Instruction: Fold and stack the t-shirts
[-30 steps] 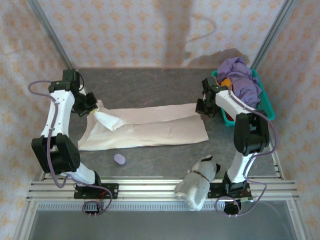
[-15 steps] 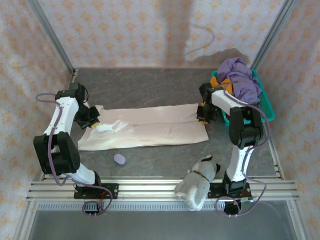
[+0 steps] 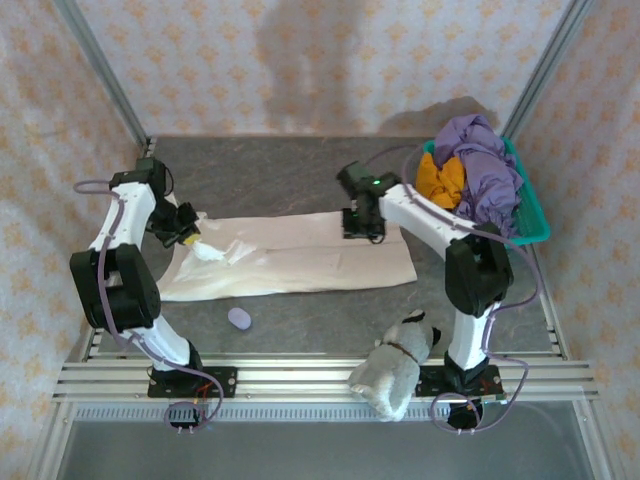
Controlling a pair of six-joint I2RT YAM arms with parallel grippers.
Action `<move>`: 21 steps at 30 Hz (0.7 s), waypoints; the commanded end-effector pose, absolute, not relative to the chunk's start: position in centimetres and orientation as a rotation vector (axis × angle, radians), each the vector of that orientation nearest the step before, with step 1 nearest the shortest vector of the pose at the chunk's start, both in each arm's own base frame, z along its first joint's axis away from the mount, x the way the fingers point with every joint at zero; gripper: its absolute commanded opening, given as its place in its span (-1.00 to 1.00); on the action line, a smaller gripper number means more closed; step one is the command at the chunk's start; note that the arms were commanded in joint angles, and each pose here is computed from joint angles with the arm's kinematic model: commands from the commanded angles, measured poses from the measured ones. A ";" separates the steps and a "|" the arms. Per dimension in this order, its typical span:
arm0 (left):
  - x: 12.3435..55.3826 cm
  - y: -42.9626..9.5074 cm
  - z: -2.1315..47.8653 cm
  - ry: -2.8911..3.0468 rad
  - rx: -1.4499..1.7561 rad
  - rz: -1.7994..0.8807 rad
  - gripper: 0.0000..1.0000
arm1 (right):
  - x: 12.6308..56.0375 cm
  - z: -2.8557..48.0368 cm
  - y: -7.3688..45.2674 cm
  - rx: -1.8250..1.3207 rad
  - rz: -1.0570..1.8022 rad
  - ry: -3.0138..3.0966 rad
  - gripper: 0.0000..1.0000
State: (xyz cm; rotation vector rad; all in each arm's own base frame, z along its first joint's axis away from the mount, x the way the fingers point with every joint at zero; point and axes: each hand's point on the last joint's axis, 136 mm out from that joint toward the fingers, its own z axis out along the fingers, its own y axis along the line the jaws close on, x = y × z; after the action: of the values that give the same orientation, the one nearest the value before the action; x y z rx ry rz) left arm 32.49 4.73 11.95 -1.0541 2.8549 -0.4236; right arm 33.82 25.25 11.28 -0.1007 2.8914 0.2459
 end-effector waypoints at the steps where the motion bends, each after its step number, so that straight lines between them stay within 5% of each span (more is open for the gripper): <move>1: 34.6 5.6 11.1 2.823 -1.078 -0.543 -1.00 | 33.9 11.1 32.7 -0.148 0.357 2.823 -0.29; 9: 34.6 5.9 9.3 2.813 -1.124 -0.677 -1.00 | 32.5 9.7 46.8 -0.361 0.582 2.758 -0.28; 21: 34.7 6.1 8.9 2.804 -1.120 -0.738 -1.00 | 31.1 7.7 54.7 -0.374 0.838 2.753 -0.20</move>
State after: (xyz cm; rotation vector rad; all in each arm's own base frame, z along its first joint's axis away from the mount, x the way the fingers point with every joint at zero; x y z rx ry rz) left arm 34.84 6.15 8.84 -1.1467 2.8086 -0.6988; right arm 30.86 53.47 7.75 -0.4298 2.7467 0.7613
